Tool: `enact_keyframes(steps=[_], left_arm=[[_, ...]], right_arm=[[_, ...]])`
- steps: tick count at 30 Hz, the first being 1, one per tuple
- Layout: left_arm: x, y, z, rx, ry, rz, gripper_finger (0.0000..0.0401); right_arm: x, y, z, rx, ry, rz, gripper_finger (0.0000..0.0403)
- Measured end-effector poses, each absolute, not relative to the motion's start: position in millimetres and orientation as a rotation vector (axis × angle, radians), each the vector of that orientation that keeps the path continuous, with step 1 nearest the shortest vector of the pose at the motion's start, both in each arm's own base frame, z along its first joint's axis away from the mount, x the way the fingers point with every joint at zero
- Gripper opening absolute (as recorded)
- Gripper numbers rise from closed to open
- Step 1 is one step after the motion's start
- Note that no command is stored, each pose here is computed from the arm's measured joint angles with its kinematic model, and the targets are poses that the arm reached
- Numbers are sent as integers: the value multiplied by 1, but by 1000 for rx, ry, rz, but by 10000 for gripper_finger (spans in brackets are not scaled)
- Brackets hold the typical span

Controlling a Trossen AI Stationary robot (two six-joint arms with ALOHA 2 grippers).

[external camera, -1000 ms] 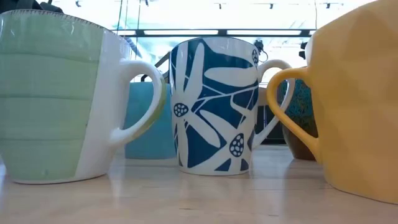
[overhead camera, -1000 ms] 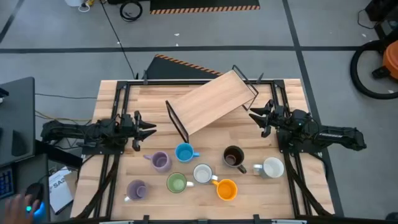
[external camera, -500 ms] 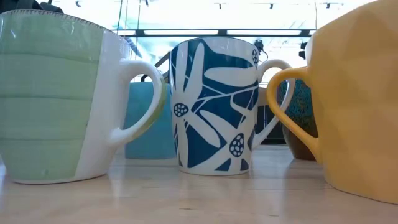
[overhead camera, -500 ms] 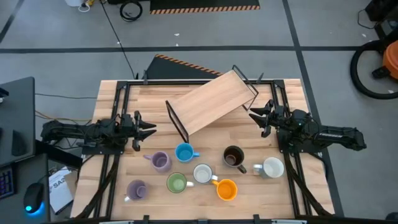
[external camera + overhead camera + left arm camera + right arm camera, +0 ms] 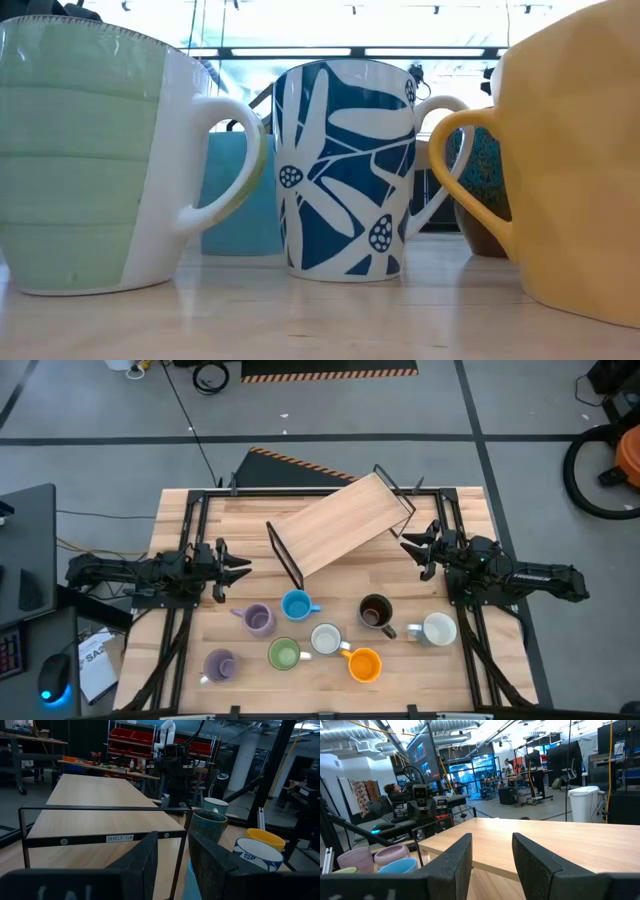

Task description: Place coffee mugs

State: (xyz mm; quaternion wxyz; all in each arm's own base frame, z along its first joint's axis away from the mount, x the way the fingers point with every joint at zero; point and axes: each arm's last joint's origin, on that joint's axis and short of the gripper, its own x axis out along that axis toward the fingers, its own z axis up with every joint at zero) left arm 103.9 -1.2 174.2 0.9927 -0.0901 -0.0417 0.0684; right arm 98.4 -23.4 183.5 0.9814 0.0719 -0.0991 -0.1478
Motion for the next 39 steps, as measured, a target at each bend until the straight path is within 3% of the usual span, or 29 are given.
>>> enact_keyframes(steps=[15,25,39], left_arm=[[104,-1,174,-190,-85,136,116],[104,-1,174,-501,-106,121,116],[104,-1,175,-463,-115,124,116]], right_arm=[[98,-23,183,145,-200,-297,146],[98,-23,184,148,-207,-296,146],[92,-22,205,334,-462,-236,146]])
